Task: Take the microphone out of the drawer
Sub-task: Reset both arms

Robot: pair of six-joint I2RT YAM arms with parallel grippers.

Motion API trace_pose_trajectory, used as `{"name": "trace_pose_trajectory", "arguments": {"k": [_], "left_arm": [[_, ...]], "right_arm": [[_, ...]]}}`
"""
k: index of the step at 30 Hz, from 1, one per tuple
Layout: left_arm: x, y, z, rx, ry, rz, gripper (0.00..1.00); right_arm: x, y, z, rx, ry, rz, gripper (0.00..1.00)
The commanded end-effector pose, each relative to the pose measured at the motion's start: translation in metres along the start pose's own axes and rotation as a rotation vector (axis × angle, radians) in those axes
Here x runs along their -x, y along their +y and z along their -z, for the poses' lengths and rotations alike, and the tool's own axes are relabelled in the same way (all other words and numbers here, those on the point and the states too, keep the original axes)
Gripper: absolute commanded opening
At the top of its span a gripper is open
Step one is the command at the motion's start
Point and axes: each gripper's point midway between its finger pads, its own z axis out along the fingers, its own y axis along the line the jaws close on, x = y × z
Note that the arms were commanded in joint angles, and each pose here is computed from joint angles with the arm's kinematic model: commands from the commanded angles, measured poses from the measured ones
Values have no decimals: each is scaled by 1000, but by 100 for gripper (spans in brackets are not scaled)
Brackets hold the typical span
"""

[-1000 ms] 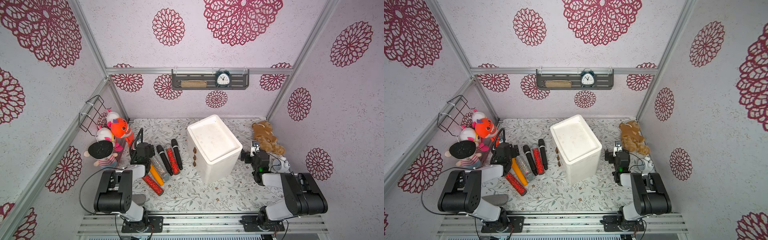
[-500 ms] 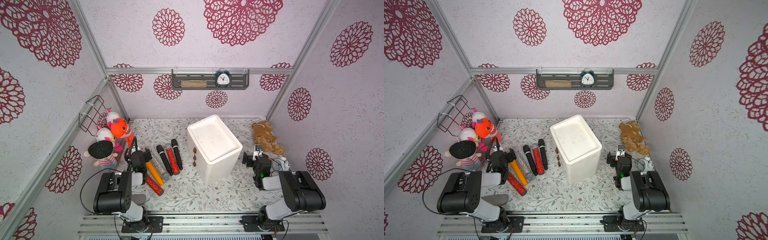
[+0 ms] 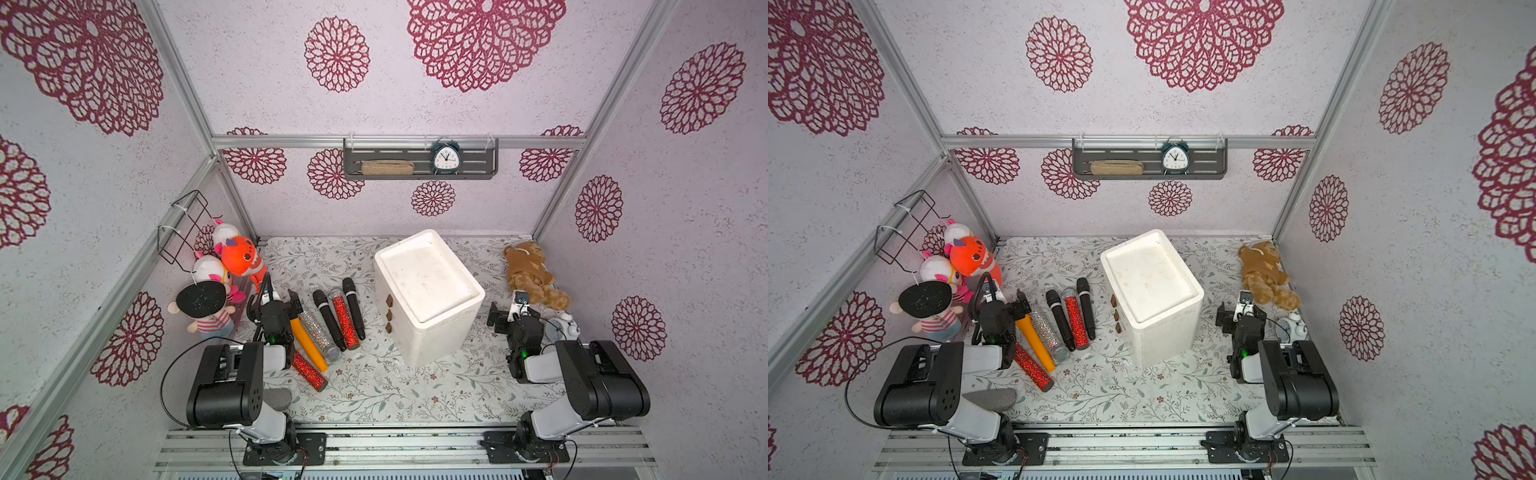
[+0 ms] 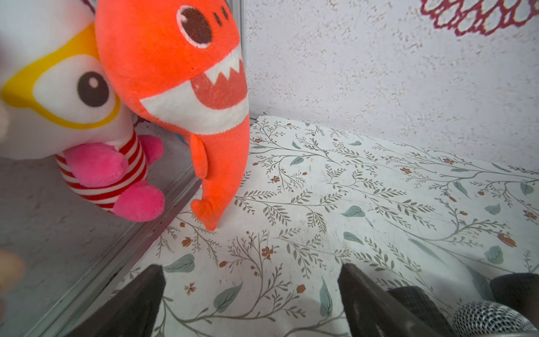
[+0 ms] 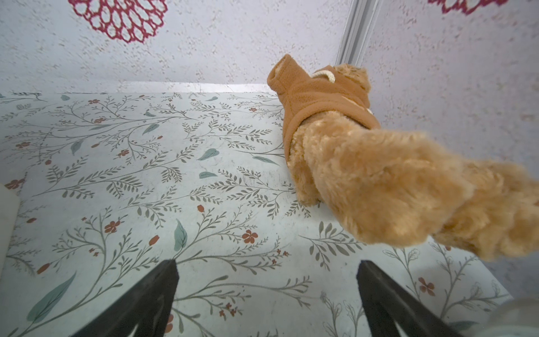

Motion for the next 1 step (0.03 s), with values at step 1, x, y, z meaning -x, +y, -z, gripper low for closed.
{"name": "trace_pose_trajectory", "arguments": {"k": [1], "left_arm": [[5, 1, -1, 5, -23, 2, 97]], "right_arm": [[19, -4, -2, -19, -64, -28, 99]]}}
